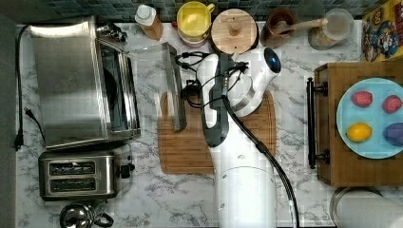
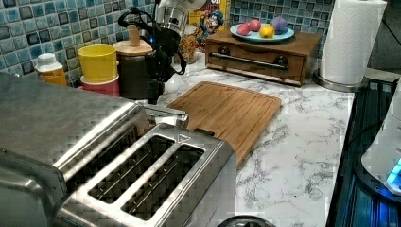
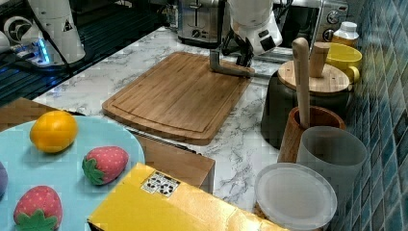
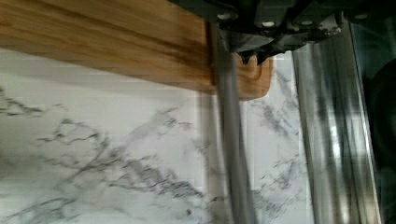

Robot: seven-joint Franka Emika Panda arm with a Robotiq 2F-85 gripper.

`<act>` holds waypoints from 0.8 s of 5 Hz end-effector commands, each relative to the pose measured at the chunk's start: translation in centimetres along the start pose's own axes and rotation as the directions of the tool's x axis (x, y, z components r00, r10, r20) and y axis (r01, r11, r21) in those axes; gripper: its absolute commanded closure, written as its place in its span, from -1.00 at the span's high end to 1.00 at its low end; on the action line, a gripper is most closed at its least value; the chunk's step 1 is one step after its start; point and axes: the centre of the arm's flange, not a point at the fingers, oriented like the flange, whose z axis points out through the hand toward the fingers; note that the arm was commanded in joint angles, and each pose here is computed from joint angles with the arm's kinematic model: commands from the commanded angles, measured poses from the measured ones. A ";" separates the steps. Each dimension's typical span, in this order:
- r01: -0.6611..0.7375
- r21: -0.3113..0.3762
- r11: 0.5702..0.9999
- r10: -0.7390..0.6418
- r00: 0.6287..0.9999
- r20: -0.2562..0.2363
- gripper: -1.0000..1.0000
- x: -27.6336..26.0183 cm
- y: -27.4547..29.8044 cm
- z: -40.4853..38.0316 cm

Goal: Close the oven.

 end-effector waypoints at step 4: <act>0.137 0.120 0.983 -0.124 0.986 -0.112 -1.00 4.9 -8.0 -3.1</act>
